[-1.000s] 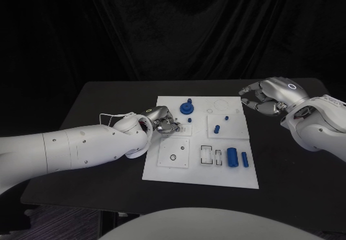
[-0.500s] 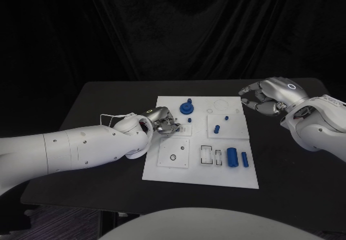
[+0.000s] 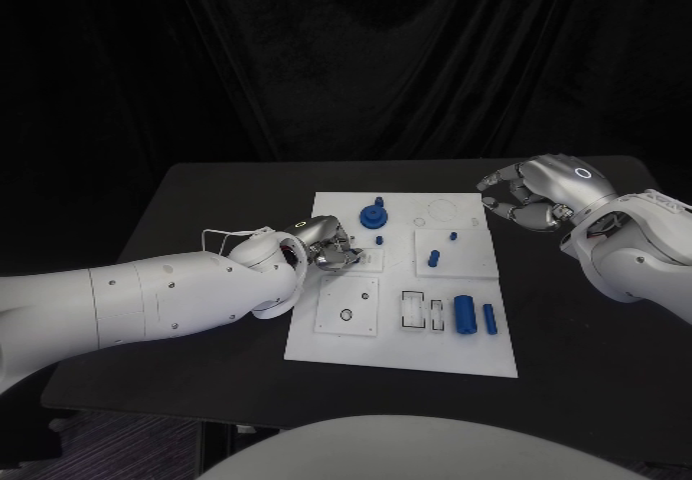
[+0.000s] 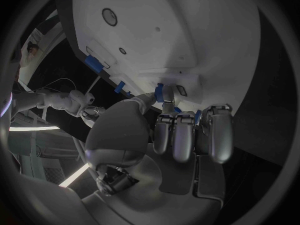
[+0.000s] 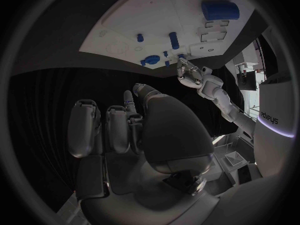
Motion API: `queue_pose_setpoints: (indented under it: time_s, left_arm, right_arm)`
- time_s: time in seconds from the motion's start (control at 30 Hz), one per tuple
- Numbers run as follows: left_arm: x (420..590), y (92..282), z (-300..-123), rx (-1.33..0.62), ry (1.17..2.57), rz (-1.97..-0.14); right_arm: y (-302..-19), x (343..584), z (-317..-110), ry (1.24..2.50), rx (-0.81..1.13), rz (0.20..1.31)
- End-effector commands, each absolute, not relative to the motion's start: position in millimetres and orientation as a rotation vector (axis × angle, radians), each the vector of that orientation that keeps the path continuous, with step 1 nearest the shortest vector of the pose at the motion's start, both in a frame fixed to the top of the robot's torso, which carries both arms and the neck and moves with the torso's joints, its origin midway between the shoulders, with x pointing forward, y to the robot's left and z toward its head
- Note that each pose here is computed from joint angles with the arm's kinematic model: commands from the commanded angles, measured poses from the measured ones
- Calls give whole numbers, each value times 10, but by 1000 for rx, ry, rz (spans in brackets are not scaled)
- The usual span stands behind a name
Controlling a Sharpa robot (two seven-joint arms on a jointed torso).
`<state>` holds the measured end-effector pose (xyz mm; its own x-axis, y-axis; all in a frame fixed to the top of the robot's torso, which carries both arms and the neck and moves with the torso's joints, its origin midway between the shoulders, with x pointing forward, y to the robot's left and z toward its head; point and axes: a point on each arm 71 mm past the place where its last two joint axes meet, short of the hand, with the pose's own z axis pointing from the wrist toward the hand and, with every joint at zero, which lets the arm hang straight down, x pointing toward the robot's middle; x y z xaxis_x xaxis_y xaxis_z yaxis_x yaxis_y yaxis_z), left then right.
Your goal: Assemble the parts on the task board
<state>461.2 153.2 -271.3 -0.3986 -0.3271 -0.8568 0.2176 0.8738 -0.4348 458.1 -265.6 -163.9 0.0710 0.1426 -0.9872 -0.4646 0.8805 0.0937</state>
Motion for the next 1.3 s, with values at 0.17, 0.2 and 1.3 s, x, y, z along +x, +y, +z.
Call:
queue_pose_setpoints:
  time_s: [0.17,0.2,1.3]
  left_arm:
    - [4586,1503,-2759,-49,1931,-599]
    - [4587,1503,-2760,-49,1932,-598]
    - [4599,1526,-2800,-45,1976,-561]
  right_arm:
    - [-2664,4586,-1654,1442,-264,450]
    - [-2664,4587,-1654,1442,-264,449]
    - [-2665,4585,-1663,1454,-266,446]
